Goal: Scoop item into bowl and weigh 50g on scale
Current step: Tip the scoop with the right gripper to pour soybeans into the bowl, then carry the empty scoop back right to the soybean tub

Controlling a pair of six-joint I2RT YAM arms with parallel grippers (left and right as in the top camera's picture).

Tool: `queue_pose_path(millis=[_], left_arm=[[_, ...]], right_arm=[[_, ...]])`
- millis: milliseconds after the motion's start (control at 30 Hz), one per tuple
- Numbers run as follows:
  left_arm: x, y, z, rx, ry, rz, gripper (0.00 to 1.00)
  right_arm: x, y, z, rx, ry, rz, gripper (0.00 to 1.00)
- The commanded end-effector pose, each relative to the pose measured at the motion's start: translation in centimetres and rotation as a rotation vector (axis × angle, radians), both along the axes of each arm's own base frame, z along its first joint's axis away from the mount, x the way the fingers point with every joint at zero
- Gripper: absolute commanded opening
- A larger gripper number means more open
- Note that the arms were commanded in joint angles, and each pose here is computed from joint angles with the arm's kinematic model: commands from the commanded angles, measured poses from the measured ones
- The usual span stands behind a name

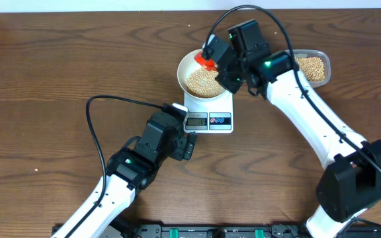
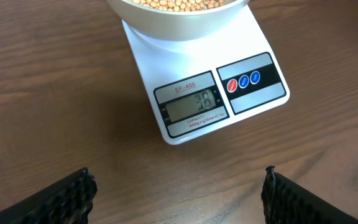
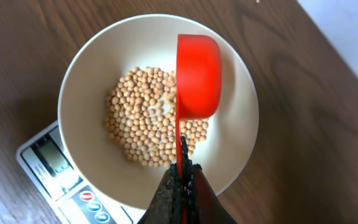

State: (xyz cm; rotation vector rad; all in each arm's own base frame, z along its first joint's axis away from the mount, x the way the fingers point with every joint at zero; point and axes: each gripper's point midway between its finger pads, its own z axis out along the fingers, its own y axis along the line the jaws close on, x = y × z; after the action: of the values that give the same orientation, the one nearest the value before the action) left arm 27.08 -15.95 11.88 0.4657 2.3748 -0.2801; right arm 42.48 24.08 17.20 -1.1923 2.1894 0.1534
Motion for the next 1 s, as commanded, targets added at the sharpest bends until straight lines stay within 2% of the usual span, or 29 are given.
queue_pose_path(millis=[0, 133, 300, 500, 800, 967], left_arm=[[0.1, 0.1, 0.0, 0.008, -0.002, 0.002, 0.88], [0.1, 0.1, 0.0, 0.008, -0.001, 0.002, 0.88], [0.1, 0.1, 0.0, 0.008, -0.001, 0.002, 0.88], [0.1, 0.1, 0.0, 0.008, -0.002, 0.002, 0.88], [0.1, 0.1, 0.0, 0.008, -0.002, 0.002, 0.88], [0.1, 0.1, 0.0, 0.008, -0.001, 0.002, 0.88]], right_arm=[[0.1, 0.0, 2.7, -0.090, -0.132, 0.055, 0.01], [0.0, -0.2, 3.5, -0.141, -0.181, 0.075, 0.01], [-0.4, -0.1, 5.0, -0.125, -0.206, 0.072, 0.01], [0.0, -2.1, 7.8, -0.017, -0.212, -0.081, 0.01], [0.5, -12.0, 12.3, 0.197, -0.159, -0.353, 0.01], [0.2, -18.6, 11.8, 0.305, -0.059, -0.492, 0.01]])
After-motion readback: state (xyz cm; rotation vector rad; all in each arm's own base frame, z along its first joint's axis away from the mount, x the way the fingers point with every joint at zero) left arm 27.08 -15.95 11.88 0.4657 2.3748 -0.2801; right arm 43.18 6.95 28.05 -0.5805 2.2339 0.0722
